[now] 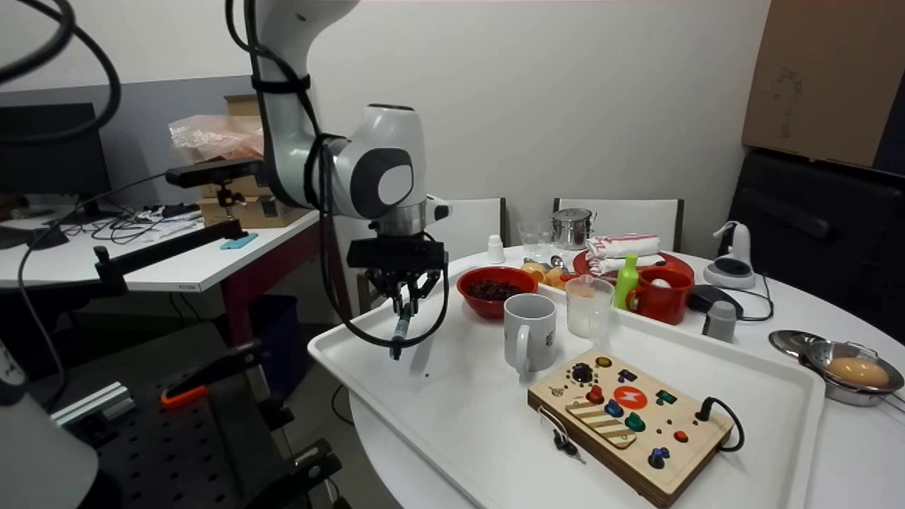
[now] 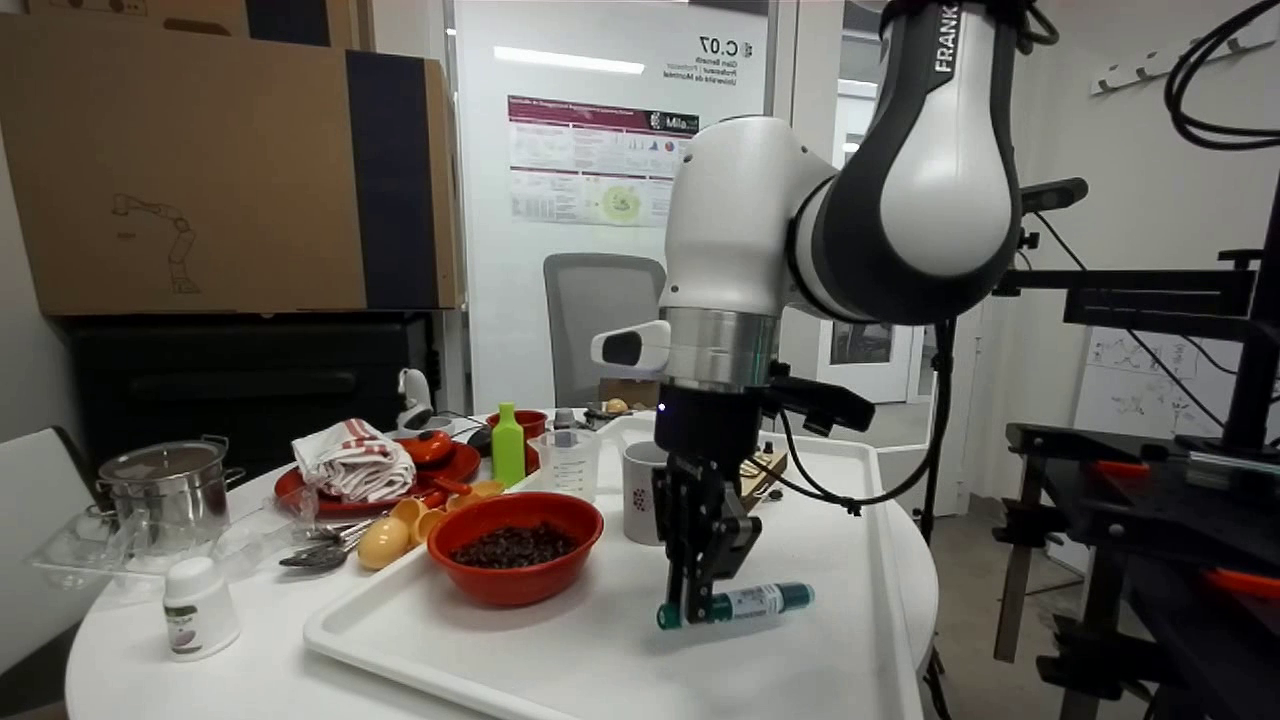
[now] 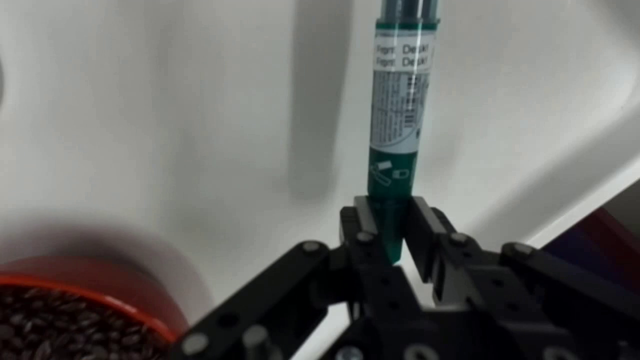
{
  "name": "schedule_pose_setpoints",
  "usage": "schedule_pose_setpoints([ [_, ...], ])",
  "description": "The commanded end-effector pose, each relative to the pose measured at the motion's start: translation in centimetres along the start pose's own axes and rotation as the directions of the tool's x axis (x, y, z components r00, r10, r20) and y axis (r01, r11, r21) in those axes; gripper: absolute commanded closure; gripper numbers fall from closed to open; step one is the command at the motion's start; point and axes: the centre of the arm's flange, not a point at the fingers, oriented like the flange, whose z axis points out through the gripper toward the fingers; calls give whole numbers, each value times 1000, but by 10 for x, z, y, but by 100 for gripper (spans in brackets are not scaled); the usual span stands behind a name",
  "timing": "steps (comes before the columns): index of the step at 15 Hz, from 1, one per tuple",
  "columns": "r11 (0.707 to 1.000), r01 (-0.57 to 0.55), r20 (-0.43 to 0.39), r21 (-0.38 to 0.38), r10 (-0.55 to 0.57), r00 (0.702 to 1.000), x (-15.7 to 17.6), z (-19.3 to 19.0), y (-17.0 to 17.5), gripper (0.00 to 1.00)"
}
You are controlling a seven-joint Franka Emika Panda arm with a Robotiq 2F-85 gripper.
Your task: Pick the marker and put it in the cup
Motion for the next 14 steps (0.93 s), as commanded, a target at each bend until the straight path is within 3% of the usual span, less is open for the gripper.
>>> schedule_pose_setpoints([
  [1,1000,-21,-70,6,21,997,-11,-53,22,87],
  [6,994,-109,-222,-9,105,969,-22,-87,53,87],
  [10,985,-174,-337,-12,160,928,-26,-106,72,87],
  [14,969,-234,-444,-81,175,879,-32,-124,101,87],
])
